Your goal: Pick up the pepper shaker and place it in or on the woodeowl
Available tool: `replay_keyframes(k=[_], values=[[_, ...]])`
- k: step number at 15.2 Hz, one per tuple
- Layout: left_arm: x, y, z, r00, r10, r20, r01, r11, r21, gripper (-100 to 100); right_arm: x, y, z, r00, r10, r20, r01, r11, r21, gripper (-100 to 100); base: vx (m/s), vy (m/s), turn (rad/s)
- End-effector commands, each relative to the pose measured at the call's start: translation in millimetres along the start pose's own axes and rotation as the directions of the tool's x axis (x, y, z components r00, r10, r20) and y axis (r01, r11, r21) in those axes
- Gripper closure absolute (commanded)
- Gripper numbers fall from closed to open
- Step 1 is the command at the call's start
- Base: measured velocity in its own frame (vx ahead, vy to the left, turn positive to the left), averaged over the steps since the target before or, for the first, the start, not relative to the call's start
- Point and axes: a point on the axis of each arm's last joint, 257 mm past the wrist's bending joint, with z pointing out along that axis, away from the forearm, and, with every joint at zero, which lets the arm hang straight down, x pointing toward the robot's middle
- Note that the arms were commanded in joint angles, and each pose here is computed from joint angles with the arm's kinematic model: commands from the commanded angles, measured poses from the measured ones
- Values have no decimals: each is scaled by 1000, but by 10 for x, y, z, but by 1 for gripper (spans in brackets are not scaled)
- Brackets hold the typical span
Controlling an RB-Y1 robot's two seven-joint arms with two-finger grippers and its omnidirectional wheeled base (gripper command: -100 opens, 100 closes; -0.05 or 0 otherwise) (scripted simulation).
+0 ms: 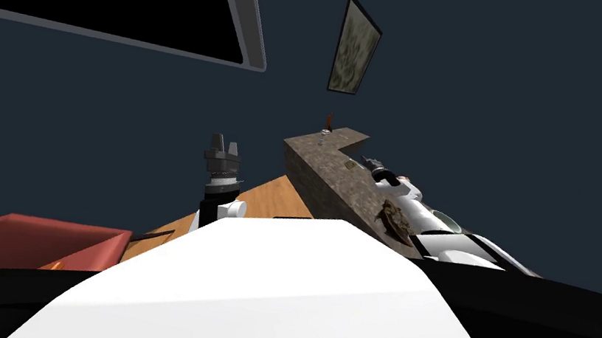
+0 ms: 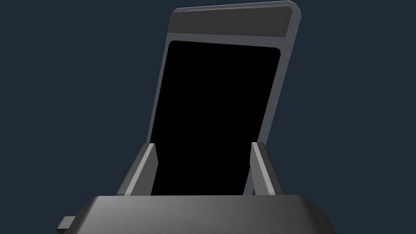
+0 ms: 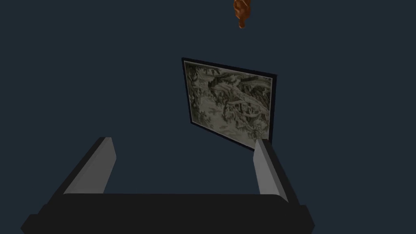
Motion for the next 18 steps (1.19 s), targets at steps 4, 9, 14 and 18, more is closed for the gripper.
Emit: replay_keyframes(k=[4, 9, 14, 18], values=[[0, 0, 0, 1000, 0, 0, 0, 1000, 0, 0, 251, -253, -130, 998, 2, -67, 0, 1000, 25, -100, -152, -86, 102], [0, 0, 0, 1000, 0, 0, 0, 1000, 0, 0, 499, -592, -322, 991, -11, -136, 20, 998, 65, -100, -165, -111, 130], [0, 0, 0, 1000, 0, 0, 0, 1000, 0, 0, 682, -953, -537, 981, -26, -194, 49, 993, 112, -100, -131, -107, 138], [0, 0, 0, 1000, 0, 0, 0, 1000, 0, 0, 800, -1300, -754, 970, -42, -238, 81, 984, 158, -100, -92, -99, 138]])
